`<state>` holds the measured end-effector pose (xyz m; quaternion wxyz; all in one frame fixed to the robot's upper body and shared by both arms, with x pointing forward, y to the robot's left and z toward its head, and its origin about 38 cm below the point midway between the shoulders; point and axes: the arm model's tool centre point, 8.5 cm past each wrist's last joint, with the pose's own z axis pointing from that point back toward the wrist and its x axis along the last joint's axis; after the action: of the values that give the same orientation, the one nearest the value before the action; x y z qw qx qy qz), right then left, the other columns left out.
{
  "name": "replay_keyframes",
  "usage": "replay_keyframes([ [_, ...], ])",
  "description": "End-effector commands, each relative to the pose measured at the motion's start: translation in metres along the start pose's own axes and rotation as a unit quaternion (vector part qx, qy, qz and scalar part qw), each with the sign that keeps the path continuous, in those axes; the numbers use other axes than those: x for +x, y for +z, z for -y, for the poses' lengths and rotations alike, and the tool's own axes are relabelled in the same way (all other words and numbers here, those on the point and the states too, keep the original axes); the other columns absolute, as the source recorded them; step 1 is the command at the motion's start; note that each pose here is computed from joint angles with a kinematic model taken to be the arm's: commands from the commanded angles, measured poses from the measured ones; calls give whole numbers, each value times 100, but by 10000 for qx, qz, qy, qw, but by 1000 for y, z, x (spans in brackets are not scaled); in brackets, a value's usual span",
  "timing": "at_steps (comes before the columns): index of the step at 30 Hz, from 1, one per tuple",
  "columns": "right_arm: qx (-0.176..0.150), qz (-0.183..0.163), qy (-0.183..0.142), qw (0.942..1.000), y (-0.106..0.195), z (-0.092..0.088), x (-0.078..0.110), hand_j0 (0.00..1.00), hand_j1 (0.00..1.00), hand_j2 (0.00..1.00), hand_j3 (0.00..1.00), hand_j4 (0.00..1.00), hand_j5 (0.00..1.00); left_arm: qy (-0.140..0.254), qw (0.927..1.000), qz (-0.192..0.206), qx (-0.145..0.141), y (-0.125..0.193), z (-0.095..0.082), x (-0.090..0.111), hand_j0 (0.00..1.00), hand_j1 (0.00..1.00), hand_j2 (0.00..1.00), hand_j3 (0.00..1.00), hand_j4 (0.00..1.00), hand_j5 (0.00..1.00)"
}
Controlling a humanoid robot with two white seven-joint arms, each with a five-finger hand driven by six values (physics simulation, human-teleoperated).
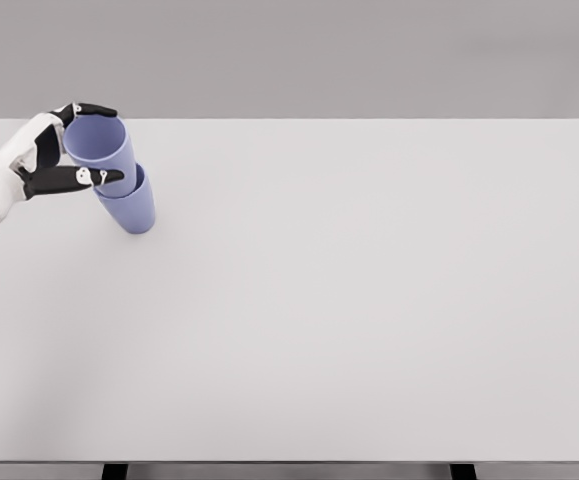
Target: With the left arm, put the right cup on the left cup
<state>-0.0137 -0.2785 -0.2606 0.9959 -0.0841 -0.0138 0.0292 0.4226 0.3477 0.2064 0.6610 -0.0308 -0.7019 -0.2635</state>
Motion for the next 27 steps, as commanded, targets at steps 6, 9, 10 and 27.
replay_keyframes([
  [6,0,0,0,10000,0,0,0,100,100,100,100,100,100,62,10000,-38,8,-2,1,-5,65,65,65,65,65,65],
  [9,0,0,0,10000,0,0,0,100,100,100,100,100,100,55,10000,-44,6,-2,1,-5,66,66,66,66,66,66],
  [10,0,0,0,10000,0,0,0,100,100,100,100,100,100,55,10000,-43,11,-2,1,-6,66,66,66,66,66,66],
  [27,0,0,0,10000,0,0,0,100,100,100,100,100,100,27,10000,0,-12,-2,3,-4,94,94,94,94,94,94],
])
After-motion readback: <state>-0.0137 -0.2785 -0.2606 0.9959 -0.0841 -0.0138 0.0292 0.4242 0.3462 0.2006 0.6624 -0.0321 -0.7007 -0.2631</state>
